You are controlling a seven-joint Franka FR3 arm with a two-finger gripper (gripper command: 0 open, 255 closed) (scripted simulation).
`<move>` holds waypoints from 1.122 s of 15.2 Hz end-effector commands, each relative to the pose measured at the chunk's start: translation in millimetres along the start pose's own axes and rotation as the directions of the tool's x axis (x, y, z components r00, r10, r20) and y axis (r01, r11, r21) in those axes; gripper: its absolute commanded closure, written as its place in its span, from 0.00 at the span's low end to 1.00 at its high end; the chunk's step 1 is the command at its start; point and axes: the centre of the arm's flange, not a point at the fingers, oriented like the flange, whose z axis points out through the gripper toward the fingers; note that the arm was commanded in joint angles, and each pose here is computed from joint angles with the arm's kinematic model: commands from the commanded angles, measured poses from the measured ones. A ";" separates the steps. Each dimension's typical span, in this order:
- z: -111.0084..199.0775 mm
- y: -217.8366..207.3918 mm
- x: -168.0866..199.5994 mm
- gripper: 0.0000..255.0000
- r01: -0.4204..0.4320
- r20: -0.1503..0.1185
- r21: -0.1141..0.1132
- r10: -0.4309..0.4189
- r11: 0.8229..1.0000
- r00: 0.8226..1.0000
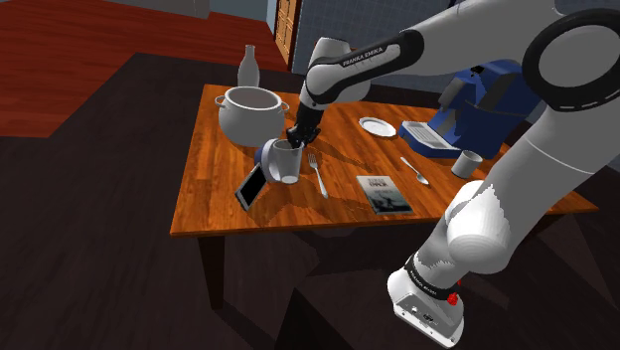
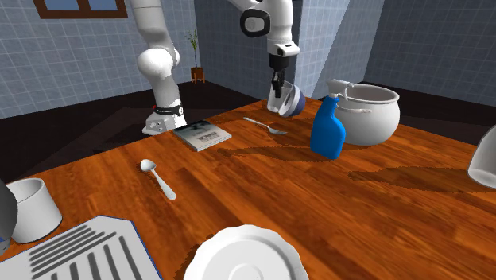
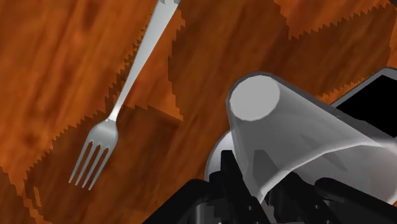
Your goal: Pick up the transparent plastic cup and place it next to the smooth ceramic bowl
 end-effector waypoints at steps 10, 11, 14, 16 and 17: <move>-20.0 -1.8 -1.4 0.00 0.002 0.014 -0.002 -0.002 1.000 1.000; -33.2 -1.8 -1.2 0.00 0.002 0.014 -0.002 -0.002 1.000 1.000; -43.6 -1.8 -1.0 0.00 0.002 0.014 -0.002 -0.002 1.000 1.000; -43.6 -1.8 -1.1 0.00 0.002 0.014 -0.002 -0.002 1.000 1.000; -43.6 -1.8 -1.0 0.00 0.002 0.014 -0.002 -0.002 1.000 1.000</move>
